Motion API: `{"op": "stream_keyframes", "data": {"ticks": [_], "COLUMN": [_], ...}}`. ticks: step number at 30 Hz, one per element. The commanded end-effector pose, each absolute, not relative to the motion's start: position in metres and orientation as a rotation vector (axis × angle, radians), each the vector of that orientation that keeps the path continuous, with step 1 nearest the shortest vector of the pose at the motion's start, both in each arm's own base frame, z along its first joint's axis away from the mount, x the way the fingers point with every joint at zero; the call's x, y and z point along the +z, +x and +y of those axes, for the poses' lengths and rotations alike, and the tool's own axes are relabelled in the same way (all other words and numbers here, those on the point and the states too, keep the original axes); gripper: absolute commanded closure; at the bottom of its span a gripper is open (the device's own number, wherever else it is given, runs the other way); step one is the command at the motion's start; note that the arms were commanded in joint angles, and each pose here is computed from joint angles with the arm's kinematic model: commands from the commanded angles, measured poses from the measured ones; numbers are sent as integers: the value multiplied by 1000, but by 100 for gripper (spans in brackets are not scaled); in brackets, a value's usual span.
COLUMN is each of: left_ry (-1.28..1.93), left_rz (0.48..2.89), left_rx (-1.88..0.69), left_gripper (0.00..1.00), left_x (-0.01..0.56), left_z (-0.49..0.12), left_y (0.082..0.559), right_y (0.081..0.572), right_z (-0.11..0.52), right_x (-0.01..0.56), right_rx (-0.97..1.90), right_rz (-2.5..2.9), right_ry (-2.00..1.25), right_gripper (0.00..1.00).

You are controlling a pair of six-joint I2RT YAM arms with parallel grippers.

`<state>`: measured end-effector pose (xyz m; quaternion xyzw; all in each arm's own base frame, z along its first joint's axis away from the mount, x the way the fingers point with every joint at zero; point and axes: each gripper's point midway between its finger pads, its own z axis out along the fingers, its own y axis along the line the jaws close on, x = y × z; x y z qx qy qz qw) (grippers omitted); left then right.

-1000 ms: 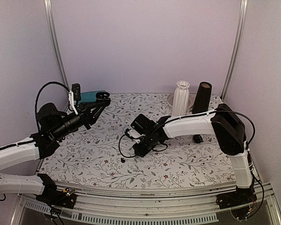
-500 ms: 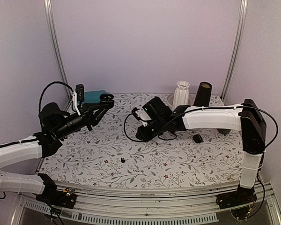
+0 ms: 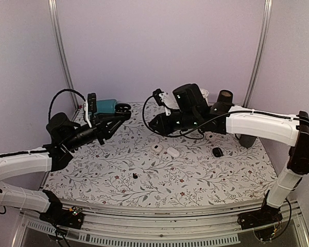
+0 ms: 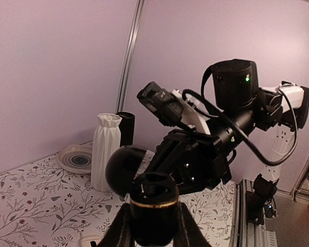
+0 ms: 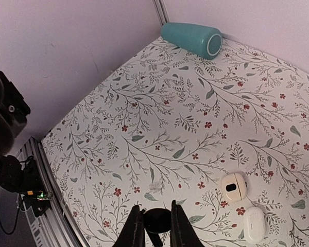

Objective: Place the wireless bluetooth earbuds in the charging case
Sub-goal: Insert the left earbud into the left side groove of the charging case.

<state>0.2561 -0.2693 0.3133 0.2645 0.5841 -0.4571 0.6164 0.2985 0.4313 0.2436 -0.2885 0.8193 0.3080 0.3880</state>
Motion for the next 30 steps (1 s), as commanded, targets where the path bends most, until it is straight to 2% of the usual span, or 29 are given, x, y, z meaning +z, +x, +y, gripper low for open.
{"op": "stream_keyframes", "data": {"ticks": [1, 13, 30], "left_ry": [663, 672, 677], "left_rz": [1245, 1196, 1056], "left_rx": [-1050, -962, -996], "left_gripper": [100, 100, 100], "left_x": [324, 322, 355], "left_z": [-273, -294, -316], "left_y": [248, 246, 228], "right_y": [297, 263, 222], "right_z": [424, 417, 431], "right_x": [303, 390, 433], "right_rx": [895, 1191, 1364], "right_rz": [1948, 1686, 1399], "right_ry": [-618, -557, -597], "right_gripper": [96, 96, 96]}}
